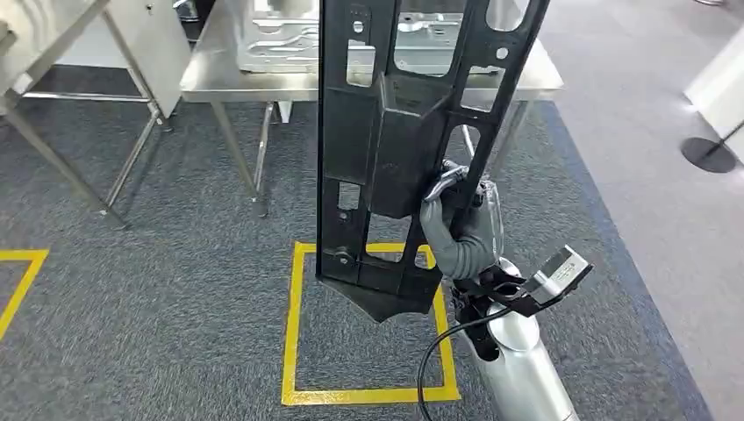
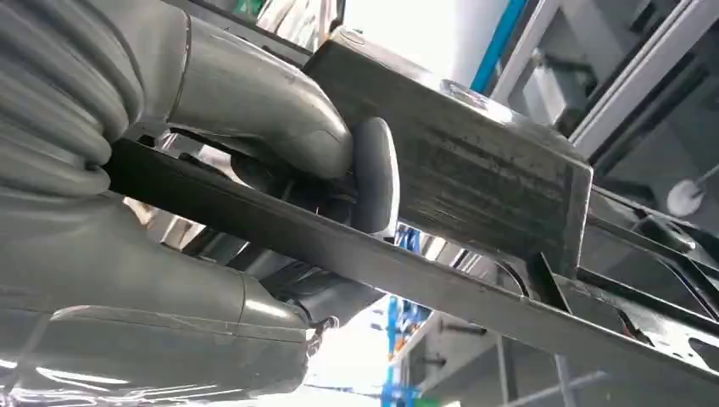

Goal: Take the parts from the cabinet and place them on the table.

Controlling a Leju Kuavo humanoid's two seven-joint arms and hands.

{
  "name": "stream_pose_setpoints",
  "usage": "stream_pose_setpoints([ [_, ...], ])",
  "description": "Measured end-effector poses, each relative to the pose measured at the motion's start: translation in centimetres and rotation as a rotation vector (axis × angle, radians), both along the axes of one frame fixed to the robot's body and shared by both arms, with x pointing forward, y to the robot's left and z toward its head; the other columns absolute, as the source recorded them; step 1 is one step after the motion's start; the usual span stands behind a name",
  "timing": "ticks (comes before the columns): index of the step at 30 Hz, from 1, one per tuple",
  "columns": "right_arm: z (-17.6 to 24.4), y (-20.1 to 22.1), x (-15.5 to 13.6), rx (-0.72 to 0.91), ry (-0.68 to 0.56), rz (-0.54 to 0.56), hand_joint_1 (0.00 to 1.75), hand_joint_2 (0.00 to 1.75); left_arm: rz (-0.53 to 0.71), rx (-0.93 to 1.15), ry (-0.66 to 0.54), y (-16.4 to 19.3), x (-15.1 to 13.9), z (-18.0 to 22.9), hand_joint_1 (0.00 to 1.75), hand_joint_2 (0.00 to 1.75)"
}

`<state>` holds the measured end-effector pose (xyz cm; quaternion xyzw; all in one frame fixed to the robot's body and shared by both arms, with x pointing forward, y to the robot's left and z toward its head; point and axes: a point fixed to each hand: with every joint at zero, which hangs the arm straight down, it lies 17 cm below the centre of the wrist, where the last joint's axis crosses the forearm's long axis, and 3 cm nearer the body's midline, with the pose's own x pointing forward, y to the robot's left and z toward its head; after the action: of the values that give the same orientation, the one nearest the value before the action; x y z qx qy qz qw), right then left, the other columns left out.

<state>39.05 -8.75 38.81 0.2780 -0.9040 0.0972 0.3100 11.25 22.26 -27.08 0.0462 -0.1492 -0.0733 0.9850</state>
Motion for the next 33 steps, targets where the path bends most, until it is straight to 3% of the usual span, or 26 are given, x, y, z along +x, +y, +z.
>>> stream_pose_setpoints([
  [16,0.1,-0.4,0.3,0.006,-0.003,-0.04,1.73,1.75,0.003,0.002,-0.013,0.3,0.7,0.1,0.0,1.75],
  [33,-0.1,-0.5,0.2,-0.001,-0.005,-0.062,1.73,1.75,0.002,0.02,0.004,0.7,-0.8,-0.2,0.0,1.75],
])
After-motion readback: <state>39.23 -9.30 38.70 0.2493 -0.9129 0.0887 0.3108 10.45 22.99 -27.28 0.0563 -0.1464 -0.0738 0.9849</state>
